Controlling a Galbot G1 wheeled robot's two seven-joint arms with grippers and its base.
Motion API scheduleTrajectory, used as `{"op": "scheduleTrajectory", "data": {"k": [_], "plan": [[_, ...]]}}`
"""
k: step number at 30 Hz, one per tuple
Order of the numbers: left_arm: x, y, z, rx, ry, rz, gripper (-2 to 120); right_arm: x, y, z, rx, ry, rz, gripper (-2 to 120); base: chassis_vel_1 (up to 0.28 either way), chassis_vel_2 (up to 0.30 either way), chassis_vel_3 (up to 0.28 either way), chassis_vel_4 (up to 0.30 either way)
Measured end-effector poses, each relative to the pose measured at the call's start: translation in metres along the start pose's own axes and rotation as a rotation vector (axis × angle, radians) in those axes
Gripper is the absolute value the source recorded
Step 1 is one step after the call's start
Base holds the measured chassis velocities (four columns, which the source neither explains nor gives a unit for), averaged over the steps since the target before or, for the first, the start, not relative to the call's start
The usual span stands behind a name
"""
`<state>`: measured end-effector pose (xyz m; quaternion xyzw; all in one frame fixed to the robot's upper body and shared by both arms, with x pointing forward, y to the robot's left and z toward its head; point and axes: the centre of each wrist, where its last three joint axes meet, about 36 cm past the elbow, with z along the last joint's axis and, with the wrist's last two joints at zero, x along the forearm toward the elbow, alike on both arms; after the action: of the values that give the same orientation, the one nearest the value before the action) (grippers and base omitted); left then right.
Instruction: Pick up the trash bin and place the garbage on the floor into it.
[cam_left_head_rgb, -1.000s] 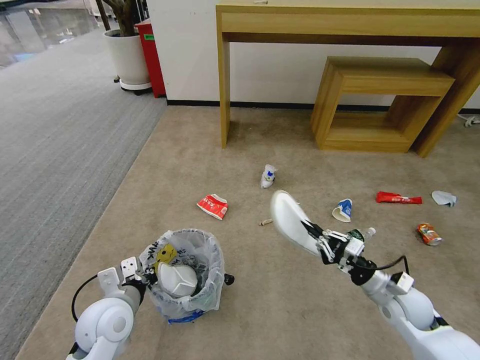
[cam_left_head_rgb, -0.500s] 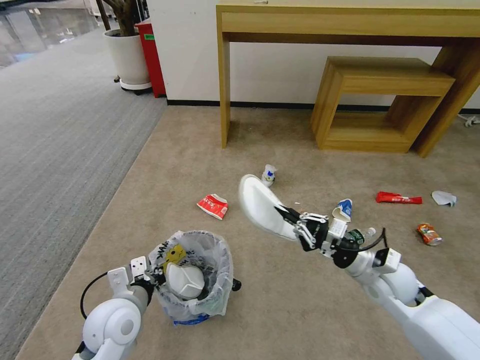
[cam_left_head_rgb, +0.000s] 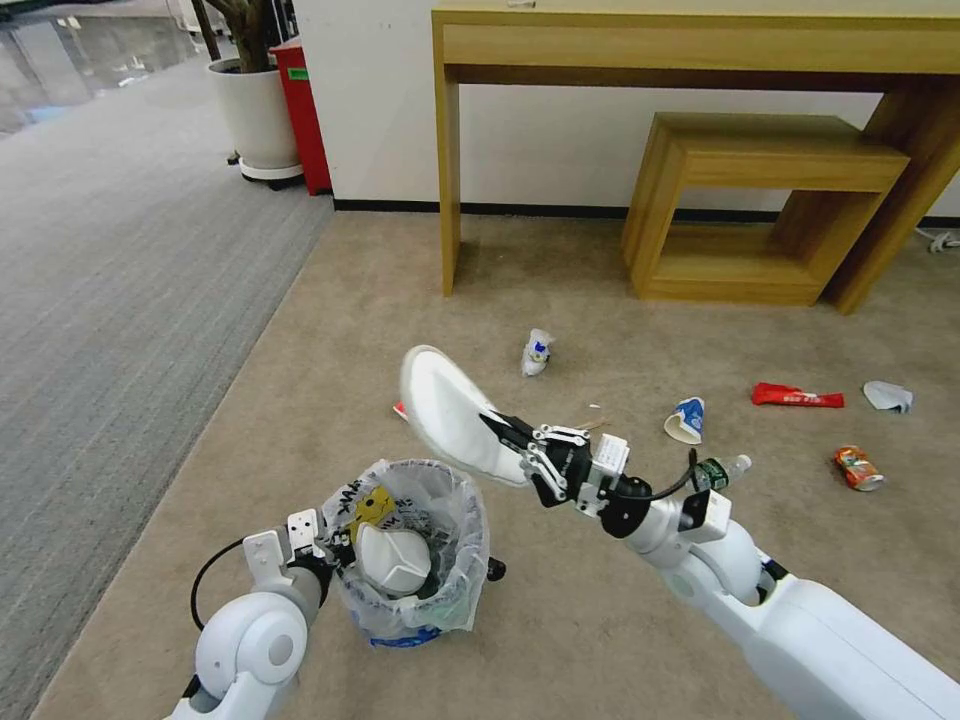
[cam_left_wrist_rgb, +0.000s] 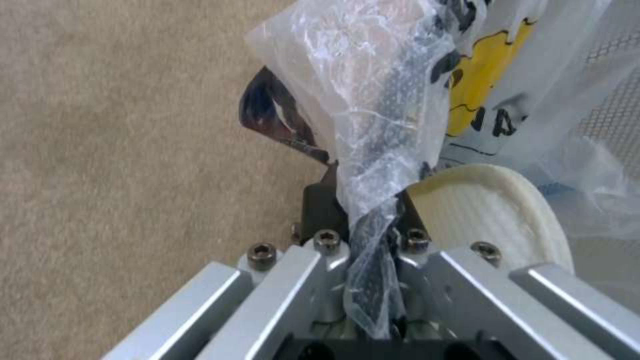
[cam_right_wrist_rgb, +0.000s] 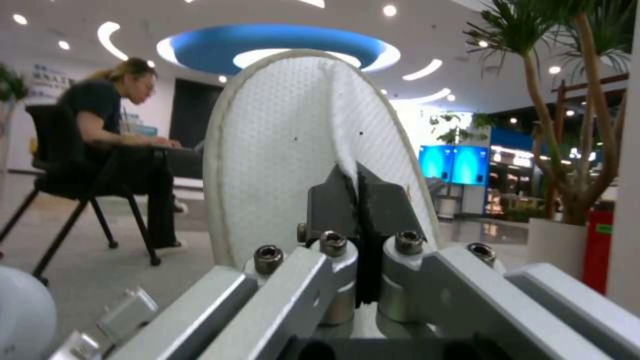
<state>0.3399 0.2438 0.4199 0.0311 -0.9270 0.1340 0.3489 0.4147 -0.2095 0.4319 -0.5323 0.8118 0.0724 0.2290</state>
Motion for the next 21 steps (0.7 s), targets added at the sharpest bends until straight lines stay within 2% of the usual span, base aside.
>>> {"op": "scheduleTrajectory", "data": {"k": [21], "plan": [[-0.002,-0.007,-0.018,0.013,-0.030,0.034,0,-0.057,0.024,0.013,-0.137,-0.056,-0.064,0,0.000,0.000,0.000,0.000]]}}
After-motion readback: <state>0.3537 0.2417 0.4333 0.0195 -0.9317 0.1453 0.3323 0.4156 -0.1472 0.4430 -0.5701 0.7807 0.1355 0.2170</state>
